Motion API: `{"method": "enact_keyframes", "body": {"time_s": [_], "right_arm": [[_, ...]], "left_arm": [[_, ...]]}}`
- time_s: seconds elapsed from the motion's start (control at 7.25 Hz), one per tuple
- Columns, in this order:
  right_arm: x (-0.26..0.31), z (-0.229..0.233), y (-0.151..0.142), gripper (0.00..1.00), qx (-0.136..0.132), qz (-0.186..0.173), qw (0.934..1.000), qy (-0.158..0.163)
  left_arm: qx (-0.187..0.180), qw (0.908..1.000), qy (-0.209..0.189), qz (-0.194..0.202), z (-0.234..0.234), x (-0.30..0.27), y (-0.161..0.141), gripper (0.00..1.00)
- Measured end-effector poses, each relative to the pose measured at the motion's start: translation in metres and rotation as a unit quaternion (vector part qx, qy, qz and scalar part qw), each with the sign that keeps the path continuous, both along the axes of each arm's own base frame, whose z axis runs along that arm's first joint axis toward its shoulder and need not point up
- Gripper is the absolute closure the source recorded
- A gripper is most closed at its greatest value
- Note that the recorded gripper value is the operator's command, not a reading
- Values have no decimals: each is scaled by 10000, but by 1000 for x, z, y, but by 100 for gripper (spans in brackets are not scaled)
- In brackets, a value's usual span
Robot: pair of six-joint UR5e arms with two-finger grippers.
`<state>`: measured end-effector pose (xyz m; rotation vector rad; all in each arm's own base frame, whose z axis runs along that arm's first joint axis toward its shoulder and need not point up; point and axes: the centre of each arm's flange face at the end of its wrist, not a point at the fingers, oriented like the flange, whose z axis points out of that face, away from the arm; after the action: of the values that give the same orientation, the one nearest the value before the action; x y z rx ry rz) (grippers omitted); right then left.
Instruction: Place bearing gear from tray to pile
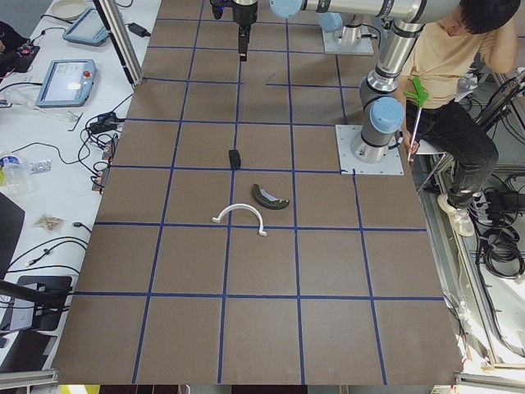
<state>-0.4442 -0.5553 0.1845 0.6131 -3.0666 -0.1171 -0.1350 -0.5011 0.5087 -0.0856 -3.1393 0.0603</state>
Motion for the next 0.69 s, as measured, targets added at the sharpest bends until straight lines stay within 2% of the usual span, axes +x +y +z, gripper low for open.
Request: {"method": "enact_keyframes", "body": {"time_s": [0.14, 0.28, 0.55, 0.69], "right_arm": [[0, 0, 0, 48, 8, -4, 10000, 1], [0, 0, 0, 70, 11, -7, 10000, 4], [0, 0, 0, 100, 15, -11, 10000, 13], [-1, 1, 0, 100, 15, -9, 10000, 22]], "left_arm": [[-1, 10000, 1, 0, 0, 0, 0, 0], [0, 10000, 0, 0, 0, 0, 0, 0], [2, 10000, -2, 0, 0, 0, 0, 0], [2, 10000, -4, 0, 0, 0, 0, 0]]}}
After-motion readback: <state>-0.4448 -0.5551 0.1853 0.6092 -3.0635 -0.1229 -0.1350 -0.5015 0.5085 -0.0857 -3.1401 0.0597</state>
